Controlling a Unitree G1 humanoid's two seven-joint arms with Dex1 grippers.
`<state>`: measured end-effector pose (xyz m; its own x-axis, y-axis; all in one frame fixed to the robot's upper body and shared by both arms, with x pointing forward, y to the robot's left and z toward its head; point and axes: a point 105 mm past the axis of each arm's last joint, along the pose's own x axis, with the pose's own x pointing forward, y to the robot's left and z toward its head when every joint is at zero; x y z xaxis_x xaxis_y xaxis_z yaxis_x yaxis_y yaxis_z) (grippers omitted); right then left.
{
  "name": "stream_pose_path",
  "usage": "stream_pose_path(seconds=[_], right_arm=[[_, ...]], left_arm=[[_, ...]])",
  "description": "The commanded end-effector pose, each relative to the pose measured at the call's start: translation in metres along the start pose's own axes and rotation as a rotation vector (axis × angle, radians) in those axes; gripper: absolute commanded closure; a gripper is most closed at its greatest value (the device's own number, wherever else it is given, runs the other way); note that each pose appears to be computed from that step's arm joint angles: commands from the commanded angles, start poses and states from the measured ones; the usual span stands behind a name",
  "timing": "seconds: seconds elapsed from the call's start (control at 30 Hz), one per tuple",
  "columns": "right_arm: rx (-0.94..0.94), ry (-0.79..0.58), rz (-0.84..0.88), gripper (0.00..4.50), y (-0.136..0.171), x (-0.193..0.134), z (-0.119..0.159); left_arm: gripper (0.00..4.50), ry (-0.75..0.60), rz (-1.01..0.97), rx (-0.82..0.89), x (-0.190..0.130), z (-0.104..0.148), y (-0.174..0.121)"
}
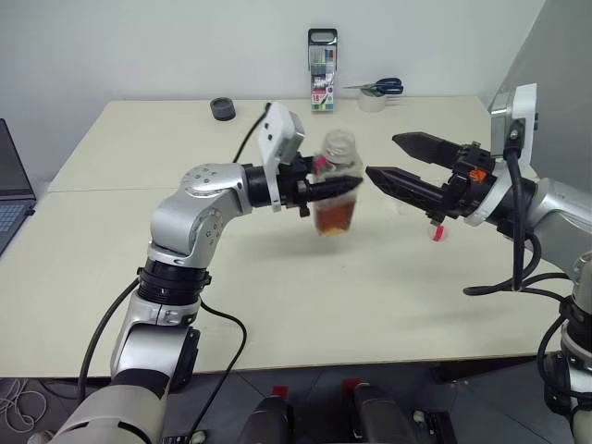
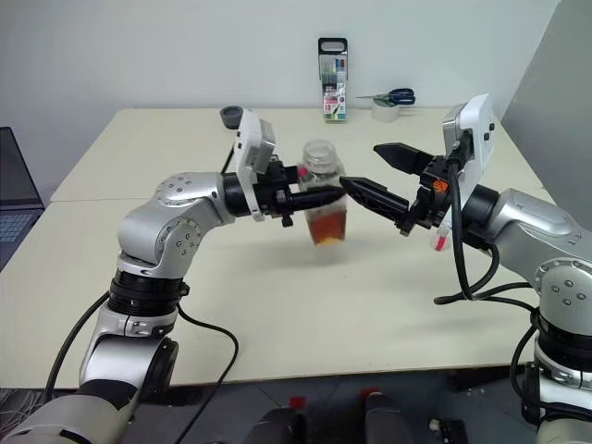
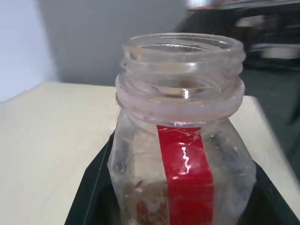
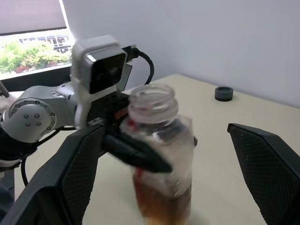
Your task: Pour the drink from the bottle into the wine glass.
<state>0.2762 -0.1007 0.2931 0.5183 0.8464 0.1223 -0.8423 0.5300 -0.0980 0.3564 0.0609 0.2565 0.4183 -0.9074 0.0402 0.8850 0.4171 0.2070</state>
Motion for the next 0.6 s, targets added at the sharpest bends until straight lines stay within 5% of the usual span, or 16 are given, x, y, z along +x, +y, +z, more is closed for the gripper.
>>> stream_pose_path(seconds=[0.03,0.37,0.6], right_arm=[[-0.081,-0.011,0.068,0.03,0.017,0.001,0.003],[-0.098,-0.043,0.149,0.03,0.024,0.022,-0.012],[-0.186,-0.060,0.153,0.03,0.026,0.033,-0.031]], left_arm=[[2.69,-0.027,0.274,0.061,-0.023,0.009,0.040],[2.69,0.002,0.862,0.081,-0.101,0.000,0.111],[2.69,-0.004,0.979,0.006,-0.143,-0.027,0.115]])
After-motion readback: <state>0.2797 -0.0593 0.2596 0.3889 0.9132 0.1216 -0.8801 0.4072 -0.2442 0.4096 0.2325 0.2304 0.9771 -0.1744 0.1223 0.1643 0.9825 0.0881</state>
